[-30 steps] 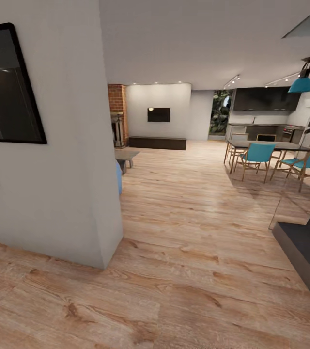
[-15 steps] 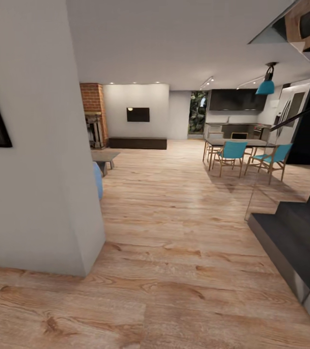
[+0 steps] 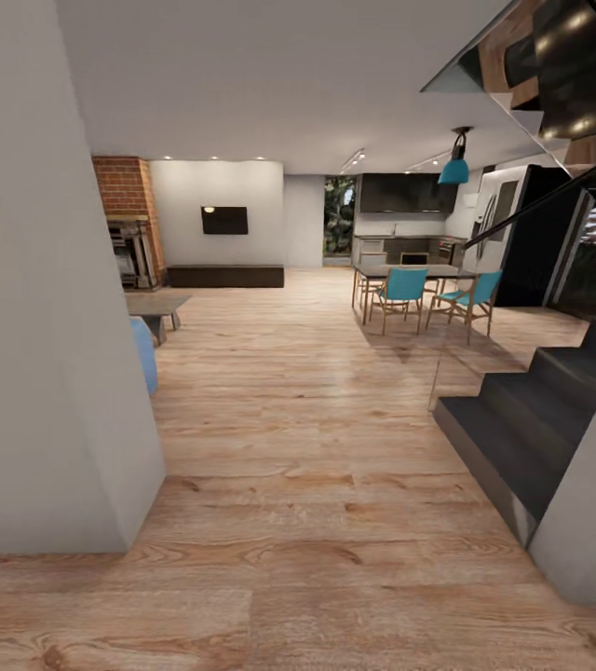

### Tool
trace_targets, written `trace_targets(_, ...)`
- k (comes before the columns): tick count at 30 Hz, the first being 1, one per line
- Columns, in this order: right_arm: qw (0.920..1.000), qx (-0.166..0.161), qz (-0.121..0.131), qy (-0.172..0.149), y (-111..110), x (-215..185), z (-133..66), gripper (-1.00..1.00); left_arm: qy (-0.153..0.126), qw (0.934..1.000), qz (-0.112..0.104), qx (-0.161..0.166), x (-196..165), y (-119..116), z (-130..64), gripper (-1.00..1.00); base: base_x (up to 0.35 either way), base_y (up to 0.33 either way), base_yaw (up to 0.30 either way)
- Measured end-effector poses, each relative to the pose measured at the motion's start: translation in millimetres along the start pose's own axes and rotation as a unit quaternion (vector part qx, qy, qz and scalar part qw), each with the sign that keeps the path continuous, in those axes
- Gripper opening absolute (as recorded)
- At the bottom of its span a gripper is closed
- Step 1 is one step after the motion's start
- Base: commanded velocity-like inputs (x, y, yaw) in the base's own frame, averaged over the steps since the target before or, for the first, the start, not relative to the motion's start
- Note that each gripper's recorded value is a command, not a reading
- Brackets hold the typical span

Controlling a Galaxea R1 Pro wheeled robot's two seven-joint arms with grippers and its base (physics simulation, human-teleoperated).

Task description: Pick up the two gym shoes and the two sandals from the corridor floor and place them onto the hallstand (shoe rack) in the corridor, making sure they are on the rack and not on the floor. Arrange them so the two gym shoes are next to each other and the two sandals are next to each other.

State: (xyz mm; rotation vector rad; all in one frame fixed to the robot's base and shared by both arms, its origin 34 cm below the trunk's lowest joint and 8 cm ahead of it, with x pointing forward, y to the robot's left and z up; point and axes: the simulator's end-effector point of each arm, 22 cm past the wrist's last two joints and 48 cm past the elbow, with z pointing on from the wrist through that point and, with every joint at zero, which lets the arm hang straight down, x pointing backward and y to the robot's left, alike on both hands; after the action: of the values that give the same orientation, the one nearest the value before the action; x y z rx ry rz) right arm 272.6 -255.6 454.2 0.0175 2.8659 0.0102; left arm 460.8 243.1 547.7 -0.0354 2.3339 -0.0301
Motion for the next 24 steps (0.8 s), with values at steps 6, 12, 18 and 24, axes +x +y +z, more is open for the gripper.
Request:
trace_targets(6,1.0,0.001,0.0,0.0,-0.8,-0.2,0.0,1.0,0.0,1.0,0.0,0.0,0.0,0.0,0.0,1.0,0.0,0.0,-0.296)
trace_targets(12,1.0,0.001,0.0,0.0,-1.3,0.2,0.0,1.0,0.0,1.0,0.0,0.0,0.1,0.1,-0.1,1.0,0.0,0.0,-0.299)
trace_targets(18,1.0,0.001,0.0,0.0,-1.4,0.0,0.0,1.0,0.0,1.0,0.0,0.0,0.2,-0.1,-0.1,1.0,0.0,0.0,-0.3)
trace_targets(24,1.0,0.001,0.0,0.0,-1.5,0.1,0.0,1.0,0.0,1.0,0.0,0.0,0.0,-0.1,0.0,1.0,0.0,0.0,-0.3)
